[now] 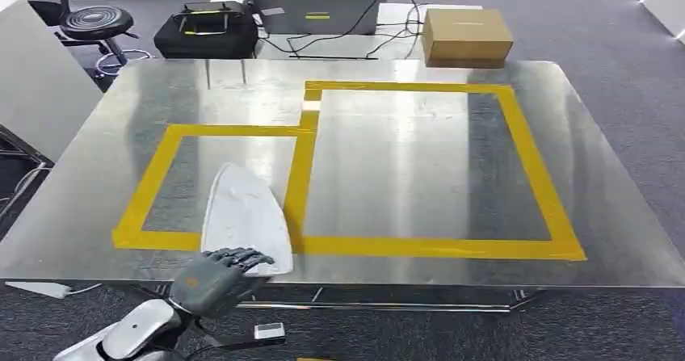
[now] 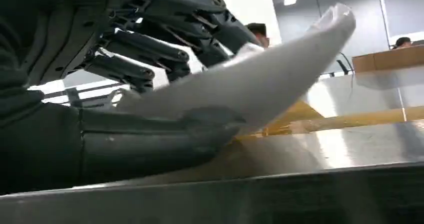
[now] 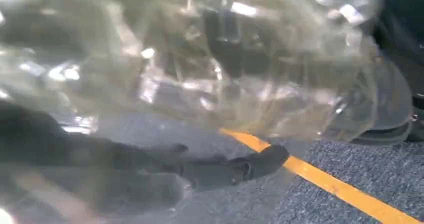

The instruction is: Take the parts from the cabinet and place them on the table.

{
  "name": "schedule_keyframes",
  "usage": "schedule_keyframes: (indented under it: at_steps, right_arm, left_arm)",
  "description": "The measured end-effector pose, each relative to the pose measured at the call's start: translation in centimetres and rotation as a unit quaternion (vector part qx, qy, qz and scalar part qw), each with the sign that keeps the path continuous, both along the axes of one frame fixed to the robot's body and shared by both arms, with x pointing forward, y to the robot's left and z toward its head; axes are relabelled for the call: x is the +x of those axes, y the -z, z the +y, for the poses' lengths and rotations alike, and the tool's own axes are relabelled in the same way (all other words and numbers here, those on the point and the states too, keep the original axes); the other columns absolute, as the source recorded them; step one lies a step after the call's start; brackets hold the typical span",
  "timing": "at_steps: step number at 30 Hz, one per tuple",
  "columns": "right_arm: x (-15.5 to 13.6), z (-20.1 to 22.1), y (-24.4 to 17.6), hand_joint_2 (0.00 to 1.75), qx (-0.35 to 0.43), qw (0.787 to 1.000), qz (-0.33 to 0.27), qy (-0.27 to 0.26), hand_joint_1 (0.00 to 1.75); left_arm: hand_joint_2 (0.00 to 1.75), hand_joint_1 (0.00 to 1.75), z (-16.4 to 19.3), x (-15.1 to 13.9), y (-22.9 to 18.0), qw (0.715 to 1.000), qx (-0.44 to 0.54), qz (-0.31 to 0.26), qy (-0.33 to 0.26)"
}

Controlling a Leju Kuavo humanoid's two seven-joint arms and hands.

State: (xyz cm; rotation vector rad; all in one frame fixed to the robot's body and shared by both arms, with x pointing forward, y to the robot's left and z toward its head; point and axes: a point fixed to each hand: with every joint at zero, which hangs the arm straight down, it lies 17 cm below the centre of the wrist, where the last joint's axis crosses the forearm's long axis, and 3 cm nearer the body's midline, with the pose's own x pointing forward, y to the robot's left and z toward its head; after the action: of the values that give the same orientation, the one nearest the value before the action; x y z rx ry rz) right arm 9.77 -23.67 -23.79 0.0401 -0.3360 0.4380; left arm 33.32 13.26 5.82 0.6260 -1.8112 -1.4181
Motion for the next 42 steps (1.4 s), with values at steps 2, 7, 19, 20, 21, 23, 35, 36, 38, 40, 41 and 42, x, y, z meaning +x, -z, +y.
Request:
schedule_keyframes:
  at_steps: [2, 7, 19, 20, 21, 23, 35, 36, 38, 40, 41, 42]
  right_arm:
    - [0.1, 0.1, 0.0, 0.0, 0.002, 1.0, -0.002, -0.001, 0.0]
    - [0.0, 0.0, 0.0, 0.0, 0.001, 1.0, -0.002, 0.005, 0.0]
    - [-0.1, -0.3, 0.1, 0.0, 0.0, 1.0, 0.0, 0.018, 0.0]
    - [-0.1, -0.3, 0.1, 0.0, -0.001, 1.0, 0.0, 0.018, 0.0]
    - [-0.1, -0.3, 0.1, 0.0, -0.001, 1.0, 0.0, 0.018, 0.0]
    - [-0.1, -0.3, 0.1, 0.0, -0.001, 1.0, 0.0, 0.018, 0.0]
    - [-0.7, -0.8, 0.2, 0.0, -0.008, 0.999, 0.003, 0.031, 0.0]
    - [-0.8, -0.8, 0.3, 0.0, -0.009, 0.999, 0.004, 0.031, 0.0]
    - [-1.0, -0.8, 0.3, 0.0, -0.01, 0.999, 0.004, 0.033, 0.0]
    - [-1.2, -0.8, 0.3, 0.0, -0.011, 0.999, 0.005, 0.036, 0.0]
    - [-1.3, -0.8, 0.3, 0.0, -0.012, 0.999, 0.005, 0.037, 0.0]
    - [-1.3, -0.8, 0.3, 0.0, -0.012, 0.999, 0.006, 0.038, 0.0]
  left_arm:
    - [0.0, 0.0, 0.2, 0.4, -0.1, 1.0, -0.003, 0.002, -0.003]
    - [0.0, 0.0, 0.6, 1.0, -0.5, 1.0, -0.015, 0.005, -0.012]
    - [0.0, 0.0, 1.9, 2.1, -1.8, 0.999, -0.023, -0.018, -0.032]
    - [0.0, 0.0, 1.9, 2.1, -1.9, 0.999, -0.024, -0.02, -0.033]
    - [0.0, 0.0, 2.0, 2.2, -2.0, 0.999, -0.025, -0.023, -0.034]
    - [0.0, 0.0, 2.1, 2.2, -2.2, 0.999, -0.026, -0.027, -0.035]
    - [0.0, 0.0, 3.8, 2.9, -4.4, 0.995, -0.047, -0.063, -0.069]
    - [0.0, 0.0, 4.1, 2.9, -4.5, 0.994, -0.048, -0.064, -0.073]
    - [0.0, 0.0, 4.6, 2.8, -4.5, 0.994, -0.049, -0.062, -0.08]
    - [0.0, 0.0, 5.2, 2.7, -4.4, 0.993, -0.048, -0.06, -0.086]
    - [0.0, 0.0, 5.5, 2.7, -4.3, 0.993, -0.047, -0.058, -0.089]
    - [0.0, 0.0, 5.7, 2.6, -4.1, 0.993, -0.045, -0.055, -0.091]
